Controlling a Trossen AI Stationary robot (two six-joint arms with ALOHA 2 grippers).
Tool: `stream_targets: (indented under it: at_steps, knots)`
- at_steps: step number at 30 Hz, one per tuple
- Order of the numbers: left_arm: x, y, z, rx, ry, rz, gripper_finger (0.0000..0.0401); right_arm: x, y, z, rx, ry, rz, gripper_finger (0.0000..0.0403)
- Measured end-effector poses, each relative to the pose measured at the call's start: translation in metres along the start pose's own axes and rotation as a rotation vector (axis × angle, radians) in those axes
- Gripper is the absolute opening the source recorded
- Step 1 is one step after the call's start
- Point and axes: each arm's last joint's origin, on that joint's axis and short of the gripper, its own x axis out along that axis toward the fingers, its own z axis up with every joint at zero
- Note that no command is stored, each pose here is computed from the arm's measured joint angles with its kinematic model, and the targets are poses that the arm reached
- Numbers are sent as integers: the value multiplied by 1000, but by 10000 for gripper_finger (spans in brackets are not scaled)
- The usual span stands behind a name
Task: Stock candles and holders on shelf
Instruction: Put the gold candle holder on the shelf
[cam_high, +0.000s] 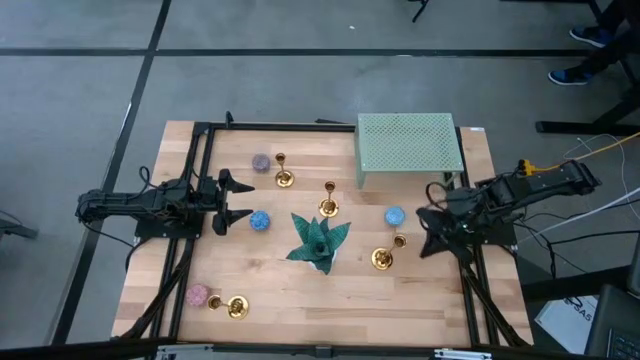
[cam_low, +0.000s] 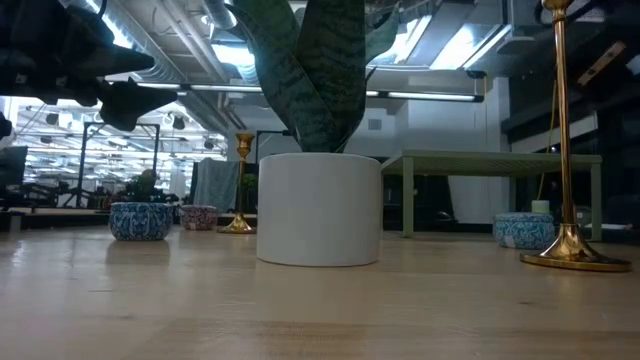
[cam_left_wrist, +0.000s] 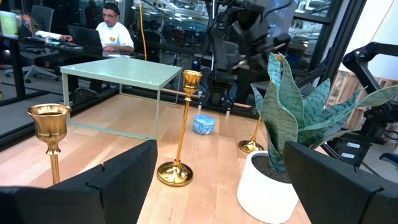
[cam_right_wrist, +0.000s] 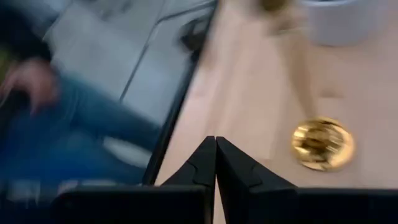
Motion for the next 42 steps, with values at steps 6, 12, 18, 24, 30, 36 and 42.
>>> stream_targets:
  at_steps: [6, 12, 18, 24, 30, 36, 42]
  knots:
    - [0, 0, 0, 0, 0, 0, 345, 4, 12, -6, -226, 54, 101, 14]
    - [0, 0, 0, 0, 0, 0, 345, 6, 14, -7, -315, 51, 67, 15]
    - [0, 0, 0, 0, 0, 1, 345, 9, 13, -7, -261, 65, 54, 55]
    - [0, 0, 0, 0, 0, 1, 345, 17, 6, -2, -283, 31, -156, 133]
    - [0, 0, 0, 0, 0, 1, 345, 29, -2, 6, -289, -29, -368, 173]
    - [0, 0, 0, 0, 0, 1, 345, 41, -4, 14, -375, -42, -373, 177]
    - [0, 0, 0, 0, 0, 1, 345, 46, -3, 20, -395, -86, -362, 177]
